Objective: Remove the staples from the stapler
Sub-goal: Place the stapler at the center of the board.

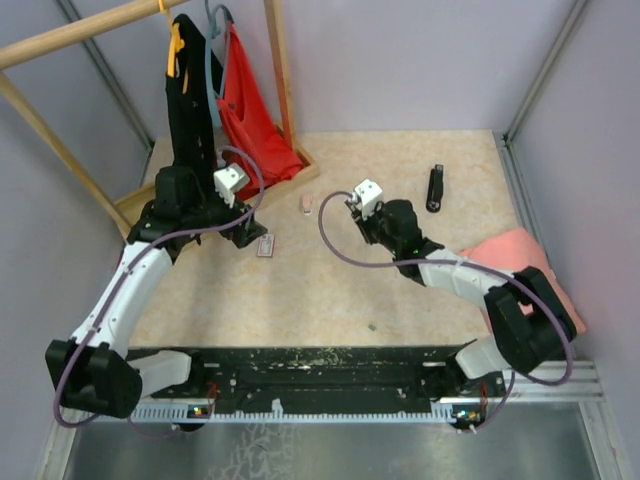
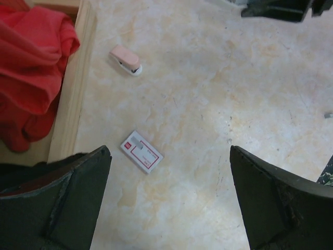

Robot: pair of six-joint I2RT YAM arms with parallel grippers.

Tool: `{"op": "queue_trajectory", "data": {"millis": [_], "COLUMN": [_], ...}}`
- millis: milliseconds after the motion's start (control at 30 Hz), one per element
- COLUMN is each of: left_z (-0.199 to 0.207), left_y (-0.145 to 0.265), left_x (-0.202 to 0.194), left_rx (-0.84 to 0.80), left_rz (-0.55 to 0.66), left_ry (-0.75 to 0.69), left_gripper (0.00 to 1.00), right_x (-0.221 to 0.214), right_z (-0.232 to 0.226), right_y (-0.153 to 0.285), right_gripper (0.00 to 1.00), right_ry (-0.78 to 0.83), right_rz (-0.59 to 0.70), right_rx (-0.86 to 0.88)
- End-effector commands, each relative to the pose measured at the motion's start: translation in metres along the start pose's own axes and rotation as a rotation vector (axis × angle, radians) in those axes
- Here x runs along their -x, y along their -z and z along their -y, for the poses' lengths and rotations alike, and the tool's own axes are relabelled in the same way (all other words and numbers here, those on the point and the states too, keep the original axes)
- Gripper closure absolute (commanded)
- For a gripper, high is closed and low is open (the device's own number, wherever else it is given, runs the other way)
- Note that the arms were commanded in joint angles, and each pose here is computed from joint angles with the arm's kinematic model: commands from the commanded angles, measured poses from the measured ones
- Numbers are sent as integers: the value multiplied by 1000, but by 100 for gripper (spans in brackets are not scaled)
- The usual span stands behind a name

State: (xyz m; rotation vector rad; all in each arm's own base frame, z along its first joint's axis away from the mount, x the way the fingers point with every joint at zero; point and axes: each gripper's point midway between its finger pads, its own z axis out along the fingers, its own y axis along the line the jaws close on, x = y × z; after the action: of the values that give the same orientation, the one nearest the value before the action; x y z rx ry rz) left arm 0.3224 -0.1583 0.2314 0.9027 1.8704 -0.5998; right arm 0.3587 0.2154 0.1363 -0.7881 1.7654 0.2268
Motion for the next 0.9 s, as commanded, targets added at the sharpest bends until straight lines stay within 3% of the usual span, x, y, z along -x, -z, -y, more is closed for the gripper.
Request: {"op": "queue_trajectory", "data": {"millis": [0, 267, 867], "left_z": [-6, 18, 20], "left_y": [23, 51, 52], "left_x": [-2, -27, -45], "left_rx": [132, 178, 196], "left_rz": [43, 74, 65], "left_ry": [-24, -69, -73], "left_gripper": [0, 0, 0], "right_x": [32, 18, -27], "right_z": [56, 82, 124], "right_y": [-14, -45, -105], "right_gripper": [100, 100, 100], "right_ry": [-129, -215, -341], "right_rz": [37, -51, -143], "right_rx": [-269, -406, -504]}}
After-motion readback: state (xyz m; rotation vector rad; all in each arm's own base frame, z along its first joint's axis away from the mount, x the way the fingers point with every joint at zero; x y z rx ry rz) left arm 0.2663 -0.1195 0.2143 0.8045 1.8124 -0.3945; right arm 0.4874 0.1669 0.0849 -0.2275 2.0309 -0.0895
